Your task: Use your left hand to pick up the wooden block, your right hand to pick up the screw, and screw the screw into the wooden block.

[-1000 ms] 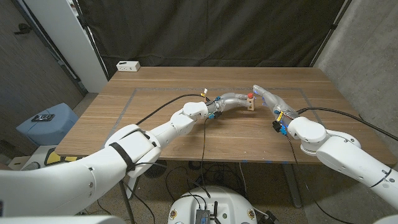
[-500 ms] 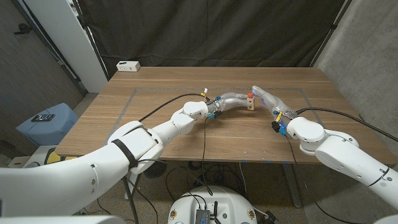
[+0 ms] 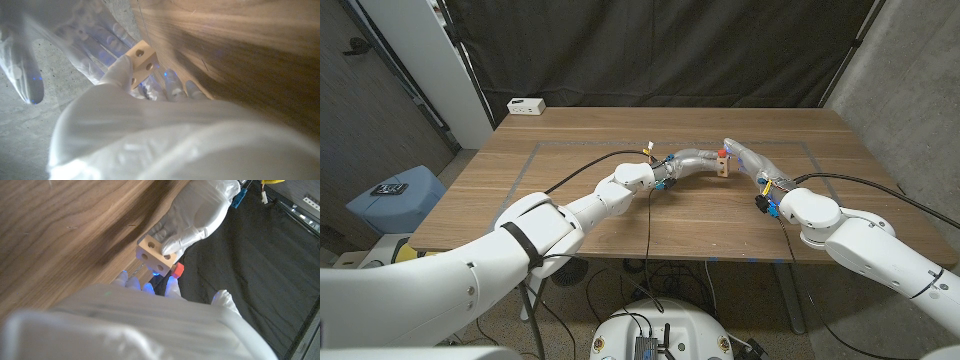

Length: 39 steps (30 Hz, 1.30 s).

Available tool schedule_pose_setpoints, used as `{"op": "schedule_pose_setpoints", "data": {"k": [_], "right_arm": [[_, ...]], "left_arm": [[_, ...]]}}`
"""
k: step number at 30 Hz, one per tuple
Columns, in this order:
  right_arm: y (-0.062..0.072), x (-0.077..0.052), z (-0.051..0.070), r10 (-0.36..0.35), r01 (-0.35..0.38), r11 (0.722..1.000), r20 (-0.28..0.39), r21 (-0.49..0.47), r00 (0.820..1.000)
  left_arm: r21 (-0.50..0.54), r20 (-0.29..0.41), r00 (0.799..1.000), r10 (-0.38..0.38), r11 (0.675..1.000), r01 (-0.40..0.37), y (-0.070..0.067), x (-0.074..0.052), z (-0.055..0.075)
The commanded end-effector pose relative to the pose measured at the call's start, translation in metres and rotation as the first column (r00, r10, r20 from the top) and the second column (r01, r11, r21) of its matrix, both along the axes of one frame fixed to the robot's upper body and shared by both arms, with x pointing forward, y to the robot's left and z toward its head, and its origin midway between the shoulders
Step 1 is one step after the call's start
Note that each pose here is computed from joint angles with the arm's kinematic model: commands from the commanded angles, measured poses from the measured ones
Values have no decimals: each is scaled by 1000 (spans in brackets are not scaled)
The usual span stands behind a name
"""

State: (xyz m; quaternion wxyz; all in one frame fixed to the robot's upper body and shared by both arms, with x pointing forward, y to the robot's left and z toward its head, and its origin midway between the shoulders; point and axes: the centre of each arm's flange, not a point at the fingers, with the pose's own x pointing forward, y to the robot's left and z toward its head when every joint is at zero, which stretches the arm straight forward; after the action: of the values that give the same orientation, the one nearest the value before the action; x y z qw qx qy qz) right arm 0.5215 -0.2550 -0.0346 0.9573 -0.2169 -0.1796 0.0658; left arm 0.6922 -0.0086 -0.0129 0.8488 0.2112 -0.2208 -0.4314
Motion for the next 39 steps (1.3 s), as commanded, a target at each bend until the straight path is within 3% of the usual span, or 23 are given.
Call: {"op": "schedule_pose_setpoints", "data": {"k": [1,39], "right_arm": [[2,-4,1,3,-3,1000,3,-9,1000],[5,-13,-2,5,-5,1000,0,-18,1000]], "left_arm": [[-3,0,1000,-5,1000,5,-1,-1,-1],[-4,-11,1000,-5,1000,5,-2,-1,-4]]}}
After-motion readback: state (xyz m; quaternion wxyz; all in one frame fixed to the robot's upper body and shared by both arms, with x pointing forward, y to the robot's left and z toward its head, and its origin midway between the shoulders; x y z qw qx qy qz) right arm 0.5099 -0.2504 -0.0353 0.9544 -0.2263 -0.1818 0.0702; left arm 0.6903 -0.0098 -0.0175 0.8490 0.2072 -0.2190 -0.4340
